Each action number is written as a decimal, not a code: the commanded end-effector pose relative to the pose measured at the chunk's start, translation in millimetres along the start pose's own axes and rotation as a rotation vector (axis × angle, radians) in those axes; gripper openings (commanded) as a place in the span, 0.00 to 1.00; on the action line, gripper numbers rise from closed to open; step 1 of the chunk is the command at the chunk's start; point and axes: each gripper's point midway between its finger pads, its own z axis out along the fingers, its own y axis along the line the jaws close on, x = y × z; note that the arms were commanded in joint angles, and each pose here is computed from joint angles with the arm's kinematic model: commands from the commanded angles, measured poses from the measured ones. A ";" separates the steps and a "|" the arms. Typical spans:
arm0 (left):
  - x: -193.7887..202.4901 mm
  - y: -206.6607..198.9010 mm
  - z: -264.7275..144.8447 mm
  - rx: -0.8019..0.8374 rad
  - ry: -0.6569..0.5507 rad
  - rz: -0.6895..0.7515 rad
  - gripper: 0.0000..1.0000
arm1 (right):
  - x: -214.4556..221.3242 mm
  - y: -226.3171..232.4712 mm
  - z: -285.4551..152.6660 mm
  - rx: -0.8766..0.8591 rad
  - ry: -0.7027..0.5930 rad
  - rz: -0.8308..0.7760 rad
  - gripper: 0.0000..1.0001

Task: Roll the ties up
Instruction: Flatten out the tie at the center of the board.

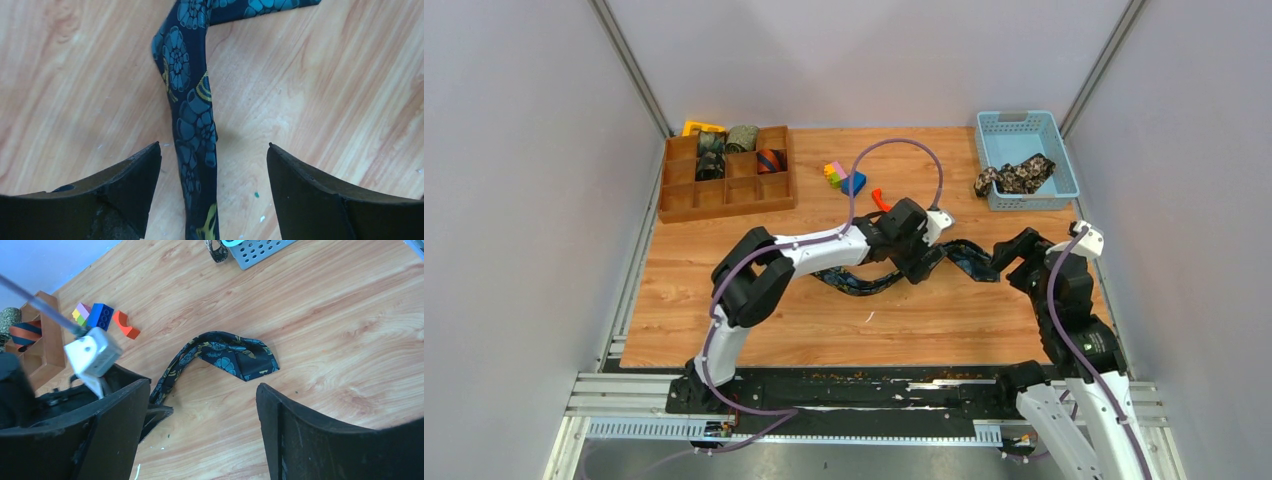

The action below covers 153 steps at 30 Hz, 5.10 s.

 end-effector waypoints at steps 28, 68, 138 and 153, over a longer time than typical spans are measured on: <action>23.1 -29.9 -20.0 0.541 0.181 -0.696 0.07 | 22.7 29.1 20.4 -0.082 0.183 -0.051 0.76; 19.6 134.0 -95.0 -0.144 0.085 -0.627 0.65 | 129.0 92.9 196.5 -0.076 0.729 -0.211 0.52; 155.0 87.2 -170.8 -0.326 0.391 -0.578 0.49 | 110.8 -26.0 179.7 0.284 0.822 -0.425 0.35; 119.3 103.4 -220.3 -0.389 -0.076 -0.686 1.00 | 111.2 24.5 127.9 0.135 0.714 -0.349 0.45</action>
